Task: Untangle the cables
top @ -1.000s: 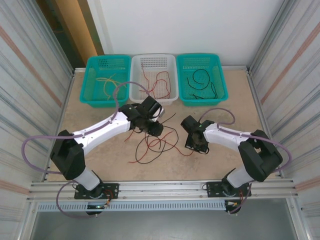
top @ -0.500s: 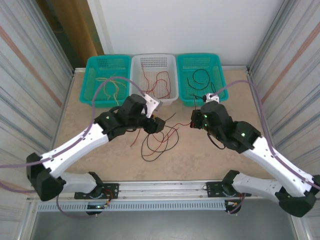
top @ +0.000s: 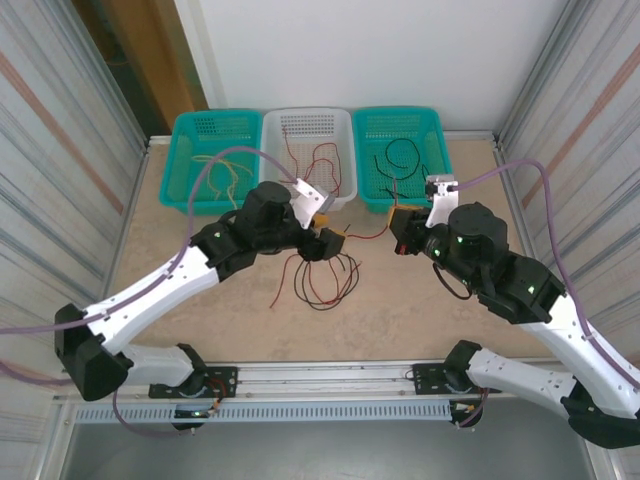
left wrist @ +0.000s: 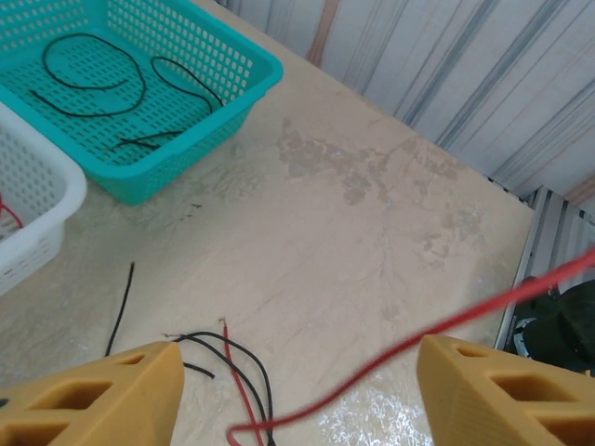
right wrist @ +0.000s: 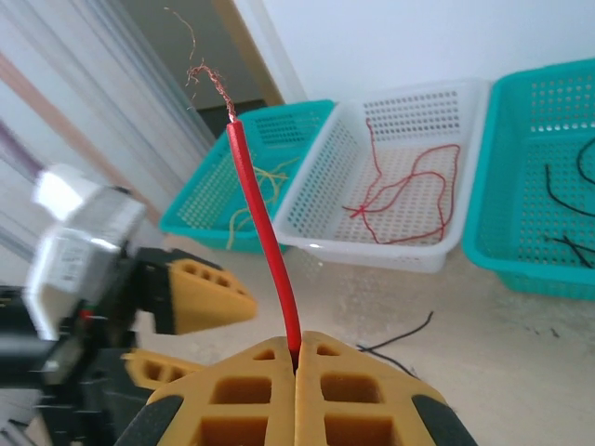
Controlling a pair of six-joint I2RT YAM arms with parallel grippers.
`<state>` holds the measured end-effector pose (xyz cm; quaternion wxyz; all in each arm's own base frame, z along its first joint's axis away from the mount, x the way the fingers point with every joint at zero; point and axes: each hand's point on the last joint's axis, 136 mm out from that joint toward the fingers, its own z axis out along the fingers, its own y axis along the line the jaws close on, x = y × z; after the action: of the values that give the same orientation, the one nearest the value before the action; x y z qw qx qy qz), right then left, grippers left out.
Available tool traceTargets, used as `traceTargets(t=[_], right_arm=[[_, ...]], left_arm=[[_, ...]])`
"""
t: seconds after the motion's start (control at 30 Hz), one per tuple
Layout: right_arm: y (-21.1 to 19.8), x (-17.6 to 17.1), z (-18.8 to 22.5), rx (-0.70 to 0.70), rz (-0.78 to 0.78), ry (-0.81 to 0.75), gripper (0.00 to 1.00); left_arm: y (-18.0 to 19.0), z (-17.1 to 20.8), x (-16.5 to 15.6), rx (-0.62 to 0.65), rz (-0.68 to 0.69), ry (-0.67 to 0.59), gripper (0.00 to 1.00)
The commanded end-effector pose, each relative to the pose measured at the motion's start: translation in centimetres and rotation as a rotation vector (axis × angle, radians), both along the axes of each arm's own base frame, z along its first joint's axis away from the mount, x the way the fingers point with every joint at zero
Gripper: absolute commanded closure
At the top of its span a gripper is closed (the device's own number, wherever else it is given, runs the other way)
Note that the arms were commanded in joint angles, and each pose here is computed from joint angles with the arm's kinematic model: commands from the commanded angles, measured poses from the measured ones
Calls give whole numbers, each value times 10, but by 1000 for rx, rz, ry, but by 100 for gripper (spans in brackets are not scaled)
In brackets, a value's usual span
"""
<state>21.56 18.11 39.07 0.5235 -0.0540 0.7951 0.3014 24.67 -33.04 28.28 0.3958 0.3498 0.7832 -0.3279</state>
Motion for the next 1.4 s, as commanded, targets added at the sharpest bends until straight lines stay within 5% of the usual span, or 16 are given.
traceTargets(t=[0.0,0.17,0.33,0.5,0.8,0.87,0.93,1.03,1.23,1.37], right_arm=[[4,-8,34,67,57,-88,100],[3,-12,46,93,71,-114,100],[0,-15,55,120,69,-135,100],[-3,-19,61,143,71,-153,100],[-15,-11,41,105,-9,-123,100],[-20,-7,34,97,-46,-107,87],[-28,-2,23,81,-99,-82,58],[-40,5,7,61,-175,-38,42],[-52,12,-32,55,-249,66,39],[-52,15,-57,63,-259,146,40]], left_arm=[[-16,8,1,-26,-59,-16,37],[-20,3,-5,-31,-97,6,48],[-18,3,-16,-56,-131,9,49],[-14,-3,-14,-32,-107,20,76],[-7,18,-21,-71,-95,24,99],[-2,25,-20,-64,-69,23,100],[5,30,-15,-48,-23,6,100],[19,37,3,-23,78,1,100],[58,47,82,-65,331,148,100],[72,72,144,-91,441,99,100]])
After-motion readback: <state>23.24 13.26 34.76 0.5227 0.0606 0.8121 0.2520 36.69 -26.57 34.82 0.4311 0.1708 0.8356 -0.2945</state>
